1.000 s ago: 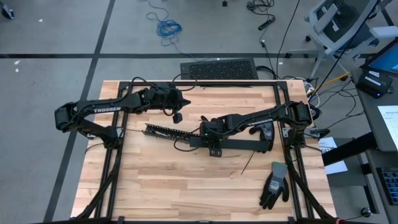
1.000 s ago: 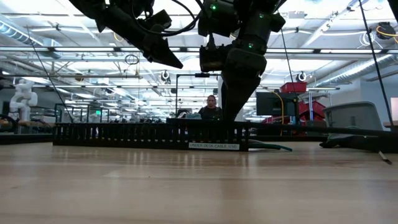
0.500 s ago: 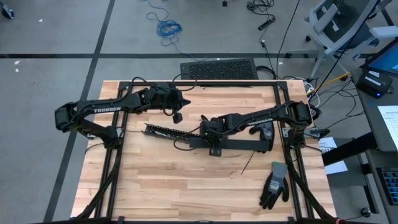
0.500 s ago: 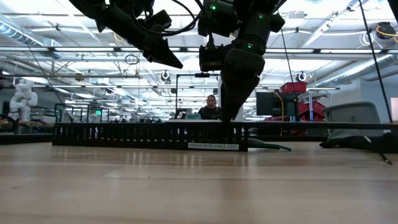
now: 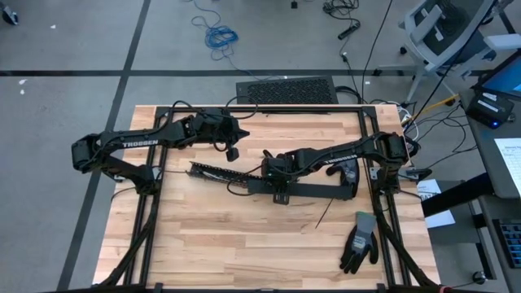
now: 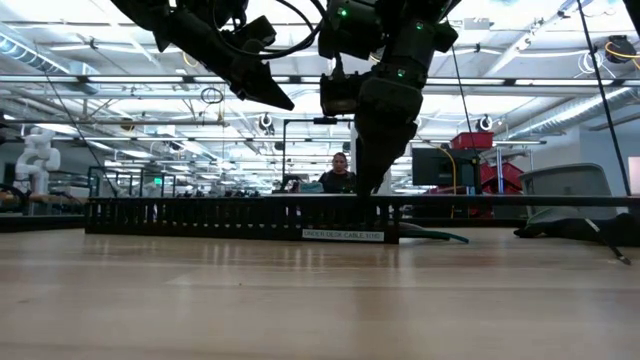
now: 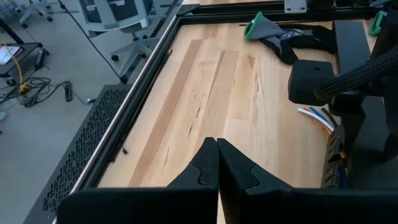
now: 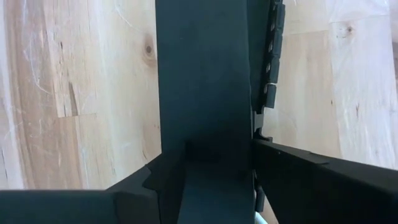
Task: Ziptie cables
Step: Close the black cable duct cover
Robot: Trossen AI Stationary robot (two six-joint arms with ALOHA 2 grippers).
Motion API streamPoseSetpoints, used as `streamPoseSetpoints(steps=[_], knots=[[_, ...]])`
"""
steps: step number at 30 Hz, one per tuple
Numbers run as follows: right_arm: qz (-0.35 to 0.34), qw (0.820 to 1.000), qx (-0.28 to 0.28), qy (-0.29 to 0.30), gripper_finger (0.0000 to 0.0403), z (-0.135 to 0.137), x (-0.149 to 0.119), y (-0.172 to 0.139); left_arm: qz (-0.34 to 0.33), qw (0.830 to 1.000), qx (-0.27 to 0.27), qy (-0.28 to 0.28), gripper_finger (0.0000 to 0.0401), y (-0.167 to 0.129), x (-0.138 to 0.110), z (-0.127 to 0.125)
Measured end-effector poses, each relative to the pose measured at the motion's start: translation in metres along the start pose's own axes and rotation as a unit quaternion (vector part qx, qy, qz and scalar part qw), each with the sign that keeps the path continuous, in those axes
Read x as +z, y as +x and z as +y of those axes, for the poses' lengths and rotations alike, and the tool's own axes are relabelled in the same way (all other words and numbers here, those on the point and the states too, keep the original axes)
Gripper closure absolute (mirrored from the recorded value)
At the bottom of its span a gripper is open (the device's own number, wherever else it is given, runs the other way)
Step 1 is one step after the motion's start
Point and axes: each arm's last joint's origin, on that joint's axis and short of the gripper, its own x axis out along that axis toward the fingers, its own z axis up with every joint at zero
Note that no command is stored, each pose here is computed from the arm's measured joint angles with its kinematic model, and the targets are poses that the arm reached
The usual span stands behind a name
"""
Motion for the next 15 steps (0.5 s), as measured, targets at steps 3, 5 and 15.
streamPoseSetpoints(steps=[3, 5, 15], knots=[[0.000, 1.000, 0.001, 0.000, 0.0219, 0.000, 0.000, 0.000, 0.000, 1.000, 0.000, 0.000, 0.0401, 0.000, 0.000, 0.000], [0.001, 1.000, 0.000, 0.000, 0.0212, 0.000, 0.000, 0.000, 0.000, 1.000, 0.000, 0.000, 0.0401, 0.000, 0.000, 0.000], [-0.003, 1.000, 0.000, 0.003, 0.0167, -0.001, -0.002, -0.015, 0.002, 1.000, 0.000, 0.000, 0.0401, 0.000, 0.000, 0.000]])
